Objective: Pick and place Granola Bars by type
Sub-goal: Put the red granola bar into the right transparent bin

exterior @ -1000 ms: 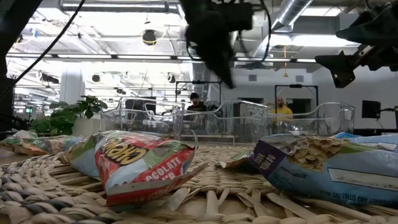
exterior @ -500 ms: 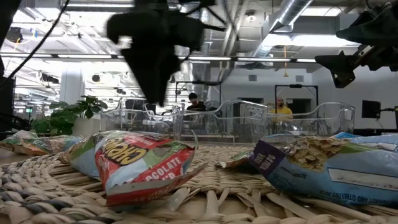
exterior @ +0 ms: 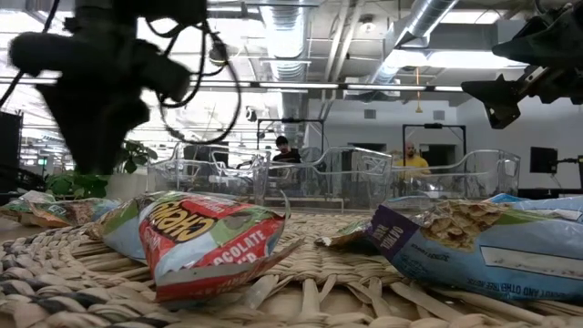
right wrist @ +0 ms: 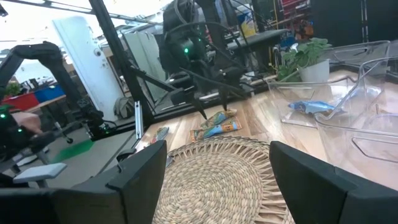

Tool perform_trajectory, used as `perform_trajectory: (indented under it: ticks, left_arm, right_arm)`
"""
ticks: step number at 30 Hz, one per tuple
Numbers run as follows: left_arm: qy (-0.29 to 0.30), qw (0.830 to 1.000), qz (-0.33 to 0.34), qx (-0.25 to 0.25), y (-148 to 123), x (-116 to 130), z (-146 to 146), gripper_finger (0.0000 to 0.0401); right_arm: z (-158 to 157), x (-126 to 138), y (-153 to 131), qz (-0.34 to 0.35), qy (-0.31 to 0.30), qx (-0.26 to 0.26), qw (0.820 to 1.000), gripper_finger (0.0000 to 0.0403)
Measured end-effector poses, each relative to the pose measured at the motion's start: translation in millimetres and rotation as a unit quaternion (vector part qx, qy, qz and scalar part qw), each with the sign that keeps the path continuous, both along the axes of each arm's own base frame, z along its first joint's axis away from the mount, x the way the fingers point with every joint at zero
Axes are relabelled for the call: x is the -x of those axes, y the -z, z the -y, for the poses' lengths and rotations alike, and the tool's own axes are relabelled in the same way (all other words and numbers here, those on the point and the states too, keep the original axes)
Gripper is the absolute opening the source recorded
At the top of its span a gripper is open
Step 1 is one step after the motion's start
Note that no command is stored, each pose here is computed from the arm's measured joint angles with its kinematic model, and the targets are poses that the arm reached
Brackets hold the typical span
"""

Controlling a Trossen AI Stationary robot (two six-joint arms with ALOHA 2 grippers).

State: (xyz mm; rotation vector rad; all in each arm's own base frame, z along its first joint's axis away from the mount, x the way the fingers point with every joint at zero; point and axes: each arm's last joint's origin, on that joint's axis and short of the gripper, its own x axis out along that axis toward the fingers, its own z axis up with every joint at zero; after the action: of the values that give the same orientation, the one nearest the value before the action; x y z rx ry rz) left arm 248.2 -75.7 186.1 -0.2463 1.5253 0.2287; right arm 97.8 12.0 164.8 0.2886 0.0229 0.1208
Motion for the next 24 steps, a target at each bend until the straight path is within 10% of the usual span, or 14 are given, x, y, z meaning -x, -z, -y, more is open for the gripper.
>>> perform_trajectory:
  ticks: [24]
  left_arm:
    - [0.138, 0.982, 0.015, 0.129, -3.6, 55.4, 106.0, 0.0267]
  right_arm:
    - [0.0, 0.0, -0.1, 0.0, 0.0, 0.0, 1.0, 0.028]
